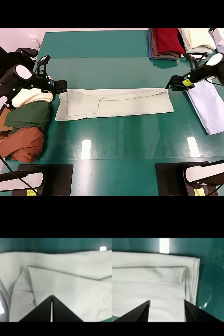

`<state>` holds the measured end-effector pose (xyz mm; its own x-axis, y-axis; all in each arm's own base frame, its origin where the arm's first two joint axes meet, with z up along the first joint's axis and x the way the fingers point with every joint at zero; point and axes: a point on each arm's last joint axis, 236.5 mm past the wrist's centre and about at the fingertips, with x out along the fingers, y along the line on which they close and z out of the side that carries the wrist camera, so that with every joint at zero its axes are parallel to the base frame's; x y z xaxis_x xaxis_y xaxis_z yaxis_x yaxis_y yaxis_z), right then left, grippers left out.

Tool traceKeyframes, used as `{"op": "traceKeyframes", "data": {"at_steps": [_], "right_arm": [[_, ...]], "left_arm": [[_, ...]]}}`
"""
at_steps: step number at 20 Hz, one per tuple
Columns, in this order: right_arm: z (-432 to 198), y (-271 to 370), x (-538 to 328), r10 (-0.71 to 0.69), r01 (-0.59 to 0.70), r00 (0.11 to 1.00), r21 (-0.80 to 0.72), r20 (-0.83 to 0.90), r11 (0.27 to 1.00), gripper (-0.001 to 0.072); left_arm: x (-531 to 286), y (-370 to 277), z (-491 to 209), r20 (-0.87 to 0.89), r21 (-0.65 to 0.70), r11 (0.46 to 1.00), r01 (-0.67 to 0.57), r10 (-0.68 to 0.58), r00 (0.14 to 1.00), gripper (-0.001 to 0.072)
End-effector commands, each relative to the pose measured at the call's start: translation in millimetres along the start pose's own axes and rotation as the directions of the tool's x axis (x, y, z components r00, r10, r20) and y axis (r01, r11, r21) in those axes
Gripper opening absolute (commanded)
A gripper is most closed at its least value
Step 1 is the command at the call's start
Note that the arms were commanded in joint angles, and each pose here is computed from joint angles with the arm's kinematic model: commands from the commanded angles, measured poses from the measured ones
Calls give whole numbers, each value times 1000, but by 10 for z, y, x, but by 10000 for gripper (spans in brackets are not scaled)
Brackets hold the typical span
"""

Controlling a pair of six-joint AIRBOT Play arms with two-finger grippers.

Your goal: Fold the shirts.

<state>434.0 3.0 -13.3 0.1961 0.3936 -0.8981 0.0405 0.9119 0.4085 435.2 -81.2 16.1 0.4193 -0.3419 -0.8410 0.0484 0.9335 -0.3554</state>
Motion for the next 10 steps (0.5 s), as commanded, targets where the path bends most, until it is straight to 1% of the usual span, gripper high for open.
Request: {"op": "traceKeyframes", "data": {"at_steps": [1, 2, 4, 5, 6, 8, 9, 10], "right_arm": [[-225, -327, 21, 83, -79, 996, 105, -35, 991, 527], [-333, -471, 69, 92, -84, 995, 159, -44, 984, 526], [-467, -573, 181, 167, -153, 985, 236, -40, 960, 524], [-513, -558, 258, 217, -199, 975, 268, -38, 943, 523], [-534, -495, 340, 267, -245, 963, 284, -38, 927, 504], [-510, -300, 504, 337, -313, 941, 291, -35, 904, 500], [-492, -192, 582, 356, -330, 934, 284, -42, 900, 452], [-471, -81, 665, 363, -340, 930, 261, -48, 904, 427]], "left_arm": [[-26, -120, -144, -74, -18, 999, 46, -47, 996, 24], [-20, -183, -153, -77, -23, 998, 64, -66, 995, 24], [25, -350, -174, -78, 8, 997, 82, -81, 994, 24], [71, -487, -178, -71, 36, 995, 94, -91, 993, 24], [119, -638, -172, -58, 57, 992, 110, -107, 993, 24], [228, -939, -142, -21, 70, 988, 140, -139, 990, 24], [294, -1057, -153, -14, 66, 987, 150, -149, 989, 24], [373, -1182, -197, -17, 65, 985, 161, -160, 987, 23]]}}
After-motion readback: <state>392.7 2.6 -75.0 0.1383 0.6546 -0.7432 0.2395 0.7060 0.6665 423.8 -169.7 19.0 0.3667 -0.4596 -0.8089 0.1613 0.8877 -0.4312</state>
